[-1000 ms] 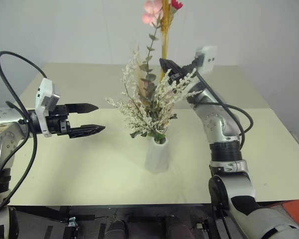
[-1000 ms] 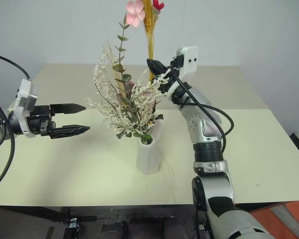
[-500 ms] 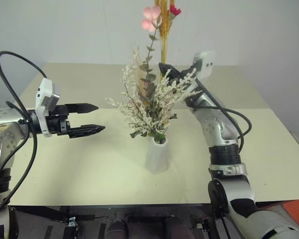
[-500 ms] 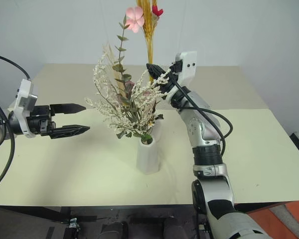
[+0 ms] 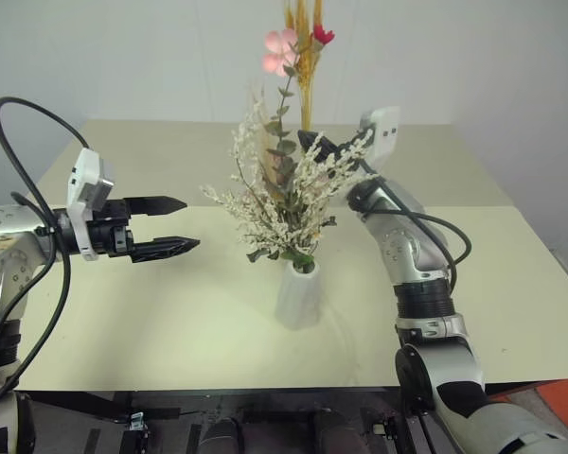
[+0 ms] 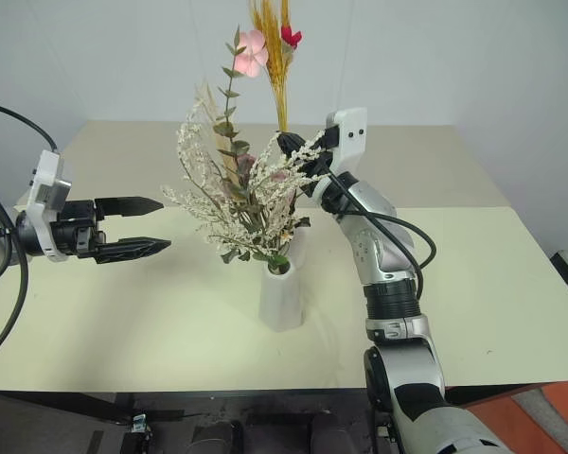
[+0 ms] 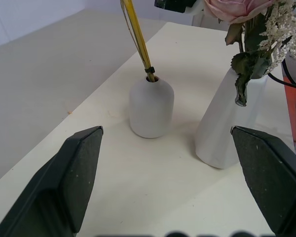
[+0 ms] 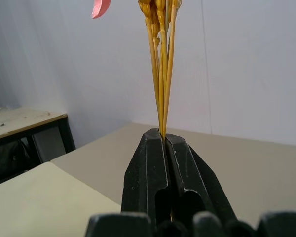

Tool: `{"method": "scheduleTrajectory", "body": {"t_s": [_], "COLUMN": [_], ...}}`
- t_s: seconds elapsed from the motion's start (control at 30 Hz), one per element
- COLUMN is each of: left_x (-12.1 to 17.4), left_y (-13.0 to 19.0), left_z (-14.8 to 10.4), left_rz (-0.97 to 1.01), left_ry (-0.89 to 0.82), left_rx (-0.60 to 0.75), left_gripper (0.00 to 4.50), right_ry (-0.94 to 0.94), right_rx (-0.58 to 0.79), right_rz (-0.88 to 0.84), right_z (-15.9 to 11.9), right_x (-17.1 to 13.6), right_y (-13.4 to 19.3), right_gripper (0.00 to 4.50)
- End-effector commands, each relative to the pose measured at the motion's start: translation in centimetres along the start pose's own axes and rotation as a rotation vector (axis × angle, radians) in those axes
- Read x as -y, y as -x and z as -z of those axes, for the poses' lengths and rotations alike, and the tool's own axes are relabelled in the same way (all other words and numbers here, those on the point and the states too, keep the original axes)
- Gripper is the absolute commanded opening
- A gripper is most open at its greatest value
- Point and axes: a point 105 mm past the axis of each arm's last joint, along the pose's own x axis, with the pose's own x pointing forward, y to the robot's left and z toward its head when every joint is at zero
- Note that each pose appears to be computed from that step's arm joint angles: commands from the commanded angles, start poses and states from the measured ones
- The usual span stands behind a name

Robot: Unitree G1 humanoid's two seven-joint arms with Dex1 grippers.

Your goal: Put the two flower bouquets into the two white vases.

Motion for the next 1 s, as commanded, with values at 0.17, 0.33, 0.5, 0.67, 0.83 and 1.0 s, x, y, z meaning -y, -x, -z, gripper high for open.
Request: {"method": "scheduleTrajectory", "body": {"t_s": [0.17,0.33,0.5,0.67,0.83,1.0], "left_x": [0.0,-0.1,-0.2,-0.2,-0.3,-0.3], "left_y": [0.4,0.4,0.4,0.5,0.5,0.4], "left_z": [-1.2,-1.1,-1.2,-1.2,-1.2,-1.2], "left_rz": [-0.005,-0.006,-0.009,-0.012,-0.013,-0.012], "left_ry": [-0.047,-0.047,-0.047,-0.047,-0.048,-0.047], "left_rx": [0.006,0.006,0.005,0.002,0.003,0.003], "left_gripper": [4.50,4.50,4.50,4.50,4.50,4.50], "right_ry": [0.029,0.030,0.060,0.084,0.107,0.115], "right_rx": [0.063,0.054,0.049,0.051,0.052,0.053], "right_rz": [-0.013,-0.009,-0.009,-0.003,0.000,0.006], "right_z": [-1.4,-1.0,-0.6,-0.3,0.0,0.2], "right_x": [-0.6,-0.6,-0.8,-0.8,-0.8,-0.8], "right_y": [0.0,0.3,0.6,0.8,1.0,1.2], "right_gripper": [0.01,0.01,0.01,0.01,0.01,1.02]}}
